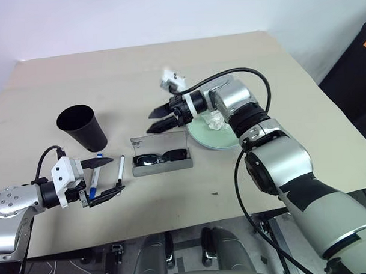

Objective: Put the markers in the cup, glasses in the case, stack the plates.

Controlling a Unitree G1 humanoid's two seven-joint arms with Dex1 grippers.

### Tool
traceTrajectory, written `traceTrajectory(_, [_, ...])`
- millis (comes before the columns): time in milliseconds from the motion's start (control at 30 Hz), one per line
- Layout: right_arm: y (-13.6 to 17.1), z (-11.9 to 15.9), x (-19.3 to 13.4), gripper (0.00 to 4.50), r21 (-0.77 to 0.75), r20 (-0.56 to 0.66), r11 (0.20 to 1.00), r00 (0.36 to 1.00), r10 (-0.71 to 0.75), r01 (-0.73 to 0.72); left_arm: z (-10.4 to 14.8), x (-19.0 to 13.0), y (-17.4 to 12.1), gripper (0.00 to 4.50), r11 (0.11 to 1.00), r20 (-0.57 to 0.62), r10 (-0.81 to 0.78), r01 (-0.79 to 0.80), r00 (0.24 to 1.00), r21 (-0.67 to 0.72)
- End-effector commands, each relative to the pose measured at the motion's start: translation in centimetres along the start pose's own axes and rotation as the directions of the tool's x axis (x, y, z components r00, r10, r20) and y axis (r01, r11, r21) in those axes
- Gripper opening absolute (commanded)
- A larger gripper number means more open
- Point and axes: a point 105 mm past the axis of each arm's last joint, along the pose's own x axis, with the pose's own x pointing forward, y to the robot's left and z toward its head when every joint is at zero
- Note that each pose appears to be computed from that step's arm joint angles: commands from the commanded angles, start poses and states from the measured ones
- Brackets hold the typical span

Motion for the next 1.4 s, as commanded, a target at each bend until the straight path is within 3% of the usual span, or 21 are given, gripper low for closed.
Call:
traceTrajectory(33, [-1.5, 1.2, -0.4, 1.98, 0.004, 0.066, 0.992, 0.989, -0.130, 0.130, 0.5, -0.2, 0.3, 4.50, 1.000, 0.017, 0.011, -0.012, 1.000, 0.022])
traceTrajectory(233, [-3.7, -0.9, 0.4, 0.04, -0.008, 0.023, 0.945, 0.945, -0.326, 0.326, 0.7, -0.4, 0.8, 4.50, 0.999, 0.026, 0.030, -0.031, 0.999, 0.022])
traceTrajectory(367, [-4.0, -3.0, 1.0, 0.04, -0.099, -0.062, 0.933, 0.933, -0.354, 0.347, 0.7, -0.4, 0.9, 4.50, 0.999, 0.028, 0.038, -0.039, 0.999, 0.019])
traceTrajectory(600, [-1.3, -4.9, 1.6, 0.04, -0.117, -0.124, 0.985, 0.982, -0.140, 0.126, 0.3, -0.7, 0.6, 4.50, 0.998, 0.016, 0.057, -0.058, 0.998, 0.016])
traceTrajectory(833, [3.0, -5.9, 1.2, 0.04, -0.173, -0.118, 0.985, 0.992, -0.032, 0.012, -0.1, -1.4, 0.3, 4.50, 0.998, -0.006, 0.067, -0.067, 0.998, 0.010])
traceTrajectory(1033, [4.4, -9.0, 1.7, 0.04, -0.199, -0.193, 0.980, 0.979, -0.062, 0.022, 0.6, -1.7, 0.5, 4.50, 0.996, 0.020, 0.094, -0.094, 0.995, 0.005])
traceTrajectory(1267, [4.4, -9.1, 2.2, 0.04, -0.236, -0.186, 0.971, 0.979, -0.083, 0.037, 0.9, -2.6, 0.5, 4.50, 0.985, 0.050, 0.170, -0.168, 0.984, -0.028])
traceTrajectory(1400, [5.1, -7.1, 1.5, 0.04, -0.202, -0.093, 0.979, 0.995, -0.017, -0.002, 1.2, -3.6, 0.1, 4.50, 0.968, 0.083, 0.239, -0.232, 0.967, -0.092])
